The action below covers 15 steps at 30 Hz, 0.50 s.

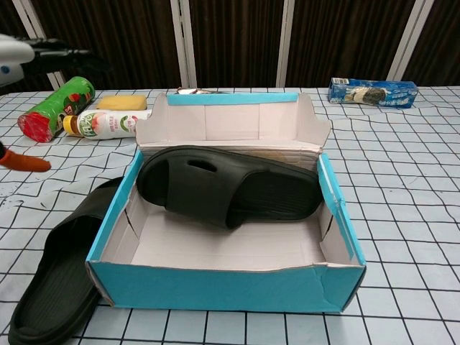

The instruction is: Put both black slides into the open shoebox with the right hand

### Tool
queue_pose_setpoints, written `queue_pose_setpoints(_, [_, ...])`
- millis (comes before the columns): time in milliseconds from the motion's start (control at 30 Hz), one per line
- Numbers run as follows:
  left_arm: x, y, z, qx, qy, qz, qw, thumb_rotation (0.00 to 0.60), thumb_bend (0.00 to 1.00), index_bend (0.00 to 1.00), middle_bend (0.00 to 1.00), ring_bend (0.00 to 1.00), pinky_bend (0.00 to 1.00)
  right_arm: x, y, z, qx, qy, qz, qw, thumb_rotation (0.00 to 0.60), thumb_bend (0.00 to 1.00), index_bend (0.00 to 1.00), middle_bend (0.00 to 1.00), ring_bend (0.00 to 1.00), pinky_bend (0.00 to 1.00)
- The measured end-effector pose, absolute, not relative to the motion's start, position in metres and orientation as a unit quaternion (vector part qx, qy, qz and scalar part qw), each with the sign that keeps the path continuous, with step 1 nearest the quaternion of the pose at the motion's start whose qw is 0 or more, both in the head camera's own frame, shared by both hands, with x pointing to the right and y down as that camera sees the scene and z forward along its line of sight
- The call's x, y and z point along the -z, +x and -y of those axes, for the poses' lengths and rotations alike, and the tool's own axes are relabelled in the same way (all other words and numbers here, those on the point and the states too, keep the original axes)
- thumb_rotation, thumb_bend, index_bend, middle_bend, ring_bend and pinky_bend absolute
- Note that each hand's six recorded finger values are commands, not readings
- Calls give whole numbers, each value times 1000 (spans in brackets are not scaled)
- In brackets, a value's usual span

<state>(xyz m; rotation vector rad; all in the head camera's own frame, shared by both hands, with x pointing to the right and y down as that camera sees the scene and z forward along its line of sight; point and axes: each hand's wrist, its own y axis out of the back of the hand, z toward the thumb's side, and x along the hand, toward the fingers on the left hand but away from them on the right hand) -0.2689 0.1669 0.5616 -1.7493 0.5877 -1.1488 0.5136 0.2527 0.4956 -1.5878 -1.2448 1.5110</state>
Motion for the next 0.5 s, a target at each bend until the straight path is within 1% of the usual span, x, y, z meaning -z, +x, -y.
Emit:
queue_pose_setpoints(200, [-588,-301,-180,512,-738,-263,352,600,230,74,119,0,95,-496,513,-253,-572,-599,469,305,600,348,105,69,46,0])
queue_pose_setpoints(400, [-616,-319,-184,550,-739,-236,308,600,220,67,110,0,92,-497,514,-252,-575,-599,467,304,600,349,105,69,46,0])
queue_pose_setpoints(500, [-623,-320,-180,556,-743,-234,290,600,220,67,122,0,92,-499,514,-252,-576,-600,466,303,600,349,105,69,46,0])
